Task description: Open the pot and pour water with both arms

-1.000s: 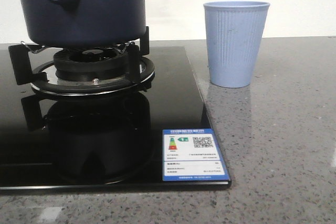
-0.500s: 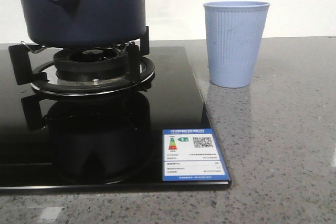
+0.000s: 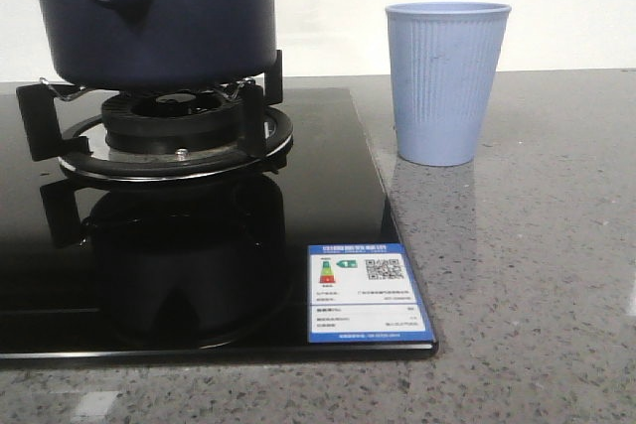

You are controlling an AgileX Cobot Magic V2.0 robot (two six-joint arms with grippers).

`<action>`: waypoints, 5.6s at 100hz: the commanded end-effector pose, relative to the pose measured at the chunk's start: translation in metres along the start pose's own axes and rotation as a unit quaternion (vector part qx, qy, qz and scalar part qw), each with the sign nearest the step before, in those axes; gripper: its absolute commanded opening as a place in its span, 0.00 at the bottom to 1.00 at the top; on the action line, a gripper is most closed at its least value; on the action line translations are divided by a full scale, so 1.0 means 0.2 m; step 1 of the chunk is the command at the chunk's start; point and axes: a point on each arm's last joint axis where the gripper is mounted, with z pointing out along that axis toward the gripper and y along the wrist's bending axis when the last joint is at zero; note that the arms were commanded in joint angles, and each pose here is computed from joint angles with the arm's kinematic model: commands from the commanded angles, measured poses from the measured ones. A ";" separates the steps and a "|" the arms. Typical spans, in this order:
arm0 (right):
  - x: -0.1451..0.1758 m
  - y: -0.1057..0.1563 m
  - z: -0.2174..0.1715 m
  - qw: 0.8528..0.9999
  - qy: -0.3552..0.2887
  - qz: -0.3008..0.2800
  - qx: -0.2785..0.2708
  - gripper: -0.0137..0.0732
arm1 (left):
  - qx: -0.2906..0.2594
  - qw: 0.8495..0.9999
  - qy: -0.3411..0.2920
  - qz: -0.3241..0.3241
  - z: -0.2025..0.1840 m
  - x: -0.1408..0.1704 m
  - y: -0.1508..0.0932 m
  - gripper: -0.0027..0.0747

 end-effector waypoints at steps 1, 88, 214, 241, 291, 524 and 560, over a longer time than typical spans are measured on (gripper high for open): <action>0.01 0.00 0.00 0.999 -0.033 -0.005 0.004 0.08 | 0.006 0.999 -0.038 -0.006 -0.01 0.01 0.00 0.01; -0.03 -0.01 -0.01 0.975 -0.061 0.215 -0.001 0.08 | -0.001 0.945 -0.101 -0.310 -0.02 -0.06 0.03 0.01; -0.62 0.06 0.17 0.987 0.121 0.089 -0.051 0.50 | 0.189 0.976 0.081 -0.066 0.20 -0.76 -0.21 0.30; -0.68 0.06 0.17 0.988 0.116 0.088 -0.055 0.78 | 0.240 0.966 0.088 -0.048 0.34 -0.82 -0.29 0.60; -0.67 0.07 0.16 0.985 0.127 0.098 -0.061 0.78 | 0.265 0.953 0.144 -0.020 0.83 -0.82 -0.47 0.69; -0.66 0.07 0.16 0.982 0.146 0.098 -0.065 0.78 | 0.274 0.957 0.099 -0.008 1.19 -1.03 -0.59 0.57; -0.75 0.08 0.21 0.981 0.157 0.086 -0.072 0.78 | 0.251 0.964 0.081 -0.020 1.18 -1.08 -0.51 0.57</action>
